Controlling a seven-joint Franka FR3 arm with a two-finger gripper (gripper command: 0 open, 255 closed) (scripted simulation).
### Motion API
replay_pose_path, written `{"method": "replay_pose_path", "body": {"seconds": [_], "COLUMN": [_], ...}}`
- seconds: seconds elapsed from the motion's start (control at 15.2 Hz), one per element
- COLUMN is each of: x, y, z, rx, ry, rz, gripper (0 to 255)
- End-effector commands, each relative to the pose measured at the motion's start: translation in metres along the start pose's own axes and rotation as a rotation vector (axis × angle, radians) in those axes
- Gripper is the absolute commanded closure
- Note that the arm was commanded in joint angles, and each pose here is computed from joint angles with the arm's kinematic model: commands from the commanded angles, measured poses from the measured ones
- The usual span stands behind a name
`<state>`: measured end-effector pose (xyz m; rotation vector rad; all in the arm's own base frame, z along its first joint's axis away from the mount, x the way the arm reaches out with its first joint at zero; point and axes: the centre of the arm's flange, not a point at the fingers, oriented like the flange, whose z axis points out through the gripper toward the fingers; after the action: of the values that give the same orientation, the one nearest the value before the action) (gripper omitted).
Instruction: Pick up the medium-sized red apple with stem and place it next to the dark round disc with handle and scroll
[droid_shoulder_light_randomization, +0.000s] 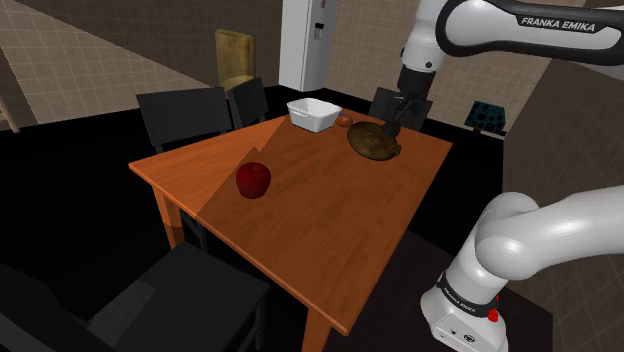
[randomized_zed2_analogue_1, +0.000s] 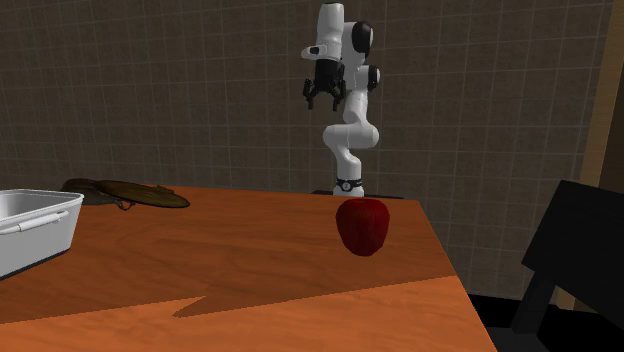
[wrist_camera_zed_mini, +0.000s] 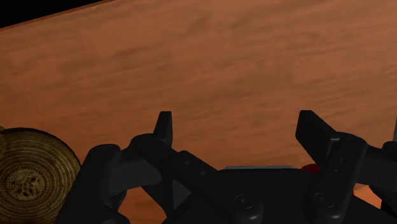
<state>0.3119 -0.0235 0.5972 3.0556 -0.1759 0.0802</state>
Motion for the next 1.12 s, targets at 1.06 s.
{"method": "replay_pose_path", "body": {"seconds": [1.06], "x": [0.131], "y": [-0.079], "z": [0.103], "rx": [0.087], "ry": [0.192], "rz": [-0.295], "gripper": [0]}}
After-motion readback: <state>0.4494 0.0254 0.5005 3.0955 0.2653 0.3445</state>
